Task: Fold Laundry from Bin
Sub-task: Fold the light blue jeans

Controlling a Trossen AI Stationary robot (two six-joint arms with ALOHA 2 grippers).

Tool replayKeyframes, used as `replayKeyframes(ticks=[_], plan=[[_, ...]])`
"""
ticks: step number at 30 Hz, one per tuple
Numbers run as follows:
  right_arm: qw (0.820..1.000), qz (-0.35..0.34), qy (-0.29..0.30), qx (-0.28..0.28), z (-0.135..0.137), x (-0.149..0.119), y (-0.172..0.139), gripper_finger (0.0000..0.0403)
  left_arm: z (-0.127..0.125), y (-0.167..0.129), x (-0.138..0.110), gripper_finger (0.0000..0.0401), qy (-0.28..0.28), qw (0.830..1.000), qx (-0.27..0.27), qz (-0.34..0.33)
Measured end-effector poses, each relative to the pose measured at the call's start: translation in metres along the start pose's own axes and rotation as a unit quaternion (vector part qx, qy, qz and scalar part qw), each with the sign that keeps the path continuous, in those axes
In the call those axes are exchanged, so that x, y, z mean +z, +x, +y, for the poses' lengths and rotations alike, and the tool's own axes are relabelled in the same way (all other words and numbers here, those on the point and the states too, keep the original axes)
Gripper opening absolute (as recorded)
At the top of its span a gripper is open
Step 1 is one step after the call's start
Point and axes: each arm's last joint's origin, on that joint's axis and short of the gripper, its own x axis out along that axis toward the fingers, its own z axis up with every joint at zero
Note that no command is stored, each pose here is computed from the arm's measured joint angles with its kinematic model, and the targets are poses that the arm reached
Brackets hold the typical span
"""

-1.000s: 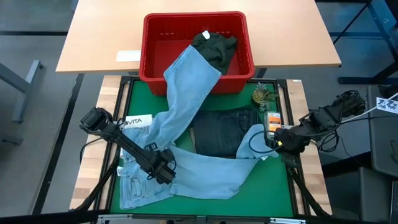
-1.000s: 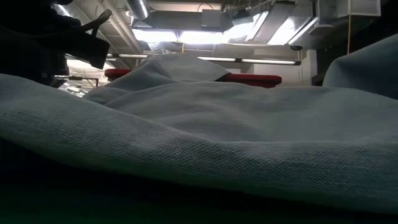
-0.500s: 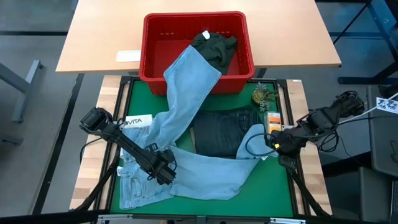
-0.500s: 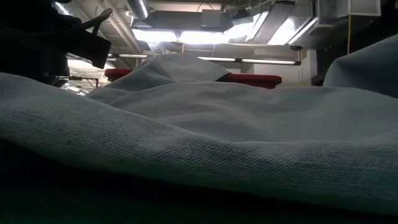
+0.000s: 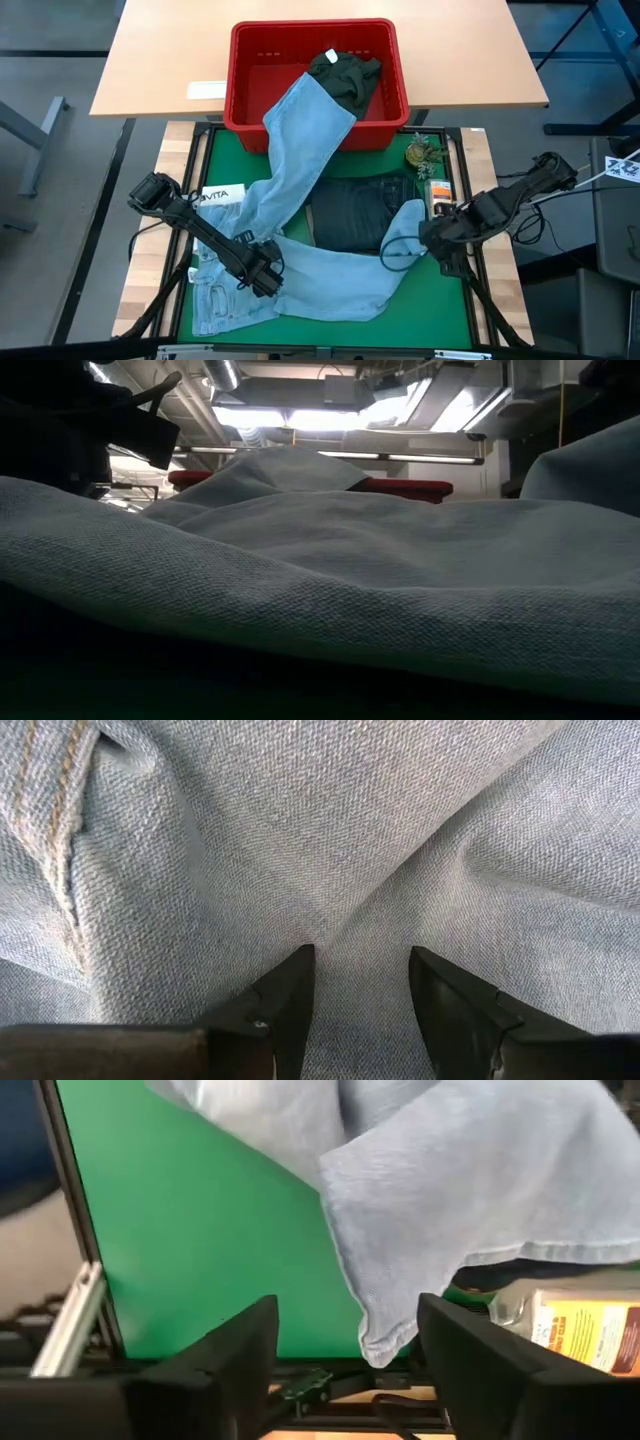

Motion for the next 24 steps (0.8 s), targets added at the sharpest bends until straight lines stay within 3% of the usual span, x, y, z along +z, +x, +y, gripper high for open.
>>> replayKeyframes(ticks=[24], plan=[[0.987, 0.082, -0.017, -0.134, 0.008, 0.026, 0.040, 0.0255, -0.002, 0.000, 0.001, 0.0158, -0.002, 1.000, -0.008, -0.005]])
